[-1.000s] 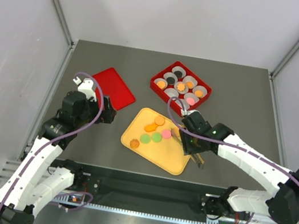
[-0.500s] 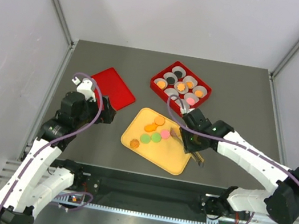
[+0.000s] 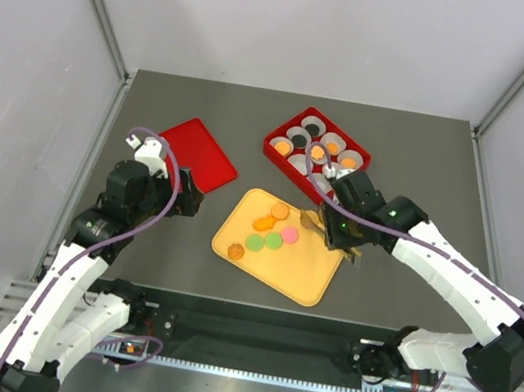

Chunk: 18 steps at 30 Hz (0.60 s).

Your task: Pack the cookies

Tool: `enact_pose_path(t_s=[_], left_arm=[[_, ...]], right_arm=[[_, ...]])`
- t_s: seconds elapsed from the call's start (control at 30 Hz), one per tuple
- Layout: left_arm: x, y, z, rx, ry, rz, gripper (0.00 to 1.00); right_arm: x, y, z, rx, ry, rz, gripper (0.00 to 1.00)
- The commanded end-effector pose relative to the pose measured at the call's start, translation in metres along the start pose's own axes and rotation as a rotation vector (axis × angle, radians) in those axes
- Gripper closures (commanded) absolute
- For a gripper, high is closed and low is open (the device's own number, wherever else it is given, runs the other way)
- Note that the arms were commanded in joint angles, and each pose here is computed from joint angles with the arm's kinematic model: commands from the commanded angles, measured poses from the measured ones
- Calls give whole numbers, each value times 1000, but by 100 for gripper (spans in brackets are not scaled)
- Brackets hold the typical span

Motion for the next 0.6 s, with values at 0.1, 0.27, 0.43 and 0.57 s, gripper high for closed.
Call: enact_pose_path(t_s=[0.1,0.27,0.43,0.57], left_arm=[[-2,2,2,-16,-20,13,1],[-2,1,4,-10,-15,11,1],[-2,1,4,-7,-14,11,1],[-1,0,6,0,-12,11,1]], right_arm=[[1,33,-26,-116,31,6,69],[0,69,-39,-200,31,11,69],[-2,111,-36,-276,44,35,69],[-8,141,-25,-312,25,56,68]])
Point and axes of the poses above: each gripper's point midway between its finger pads, its own z axis out along the fingers, its own x axis along the line the jaws close on, y = z × x, the point moved 4 cm from there along -z, back along the fingers, and after that the axes turned 3 degrees about z, right-handed, at the moved point
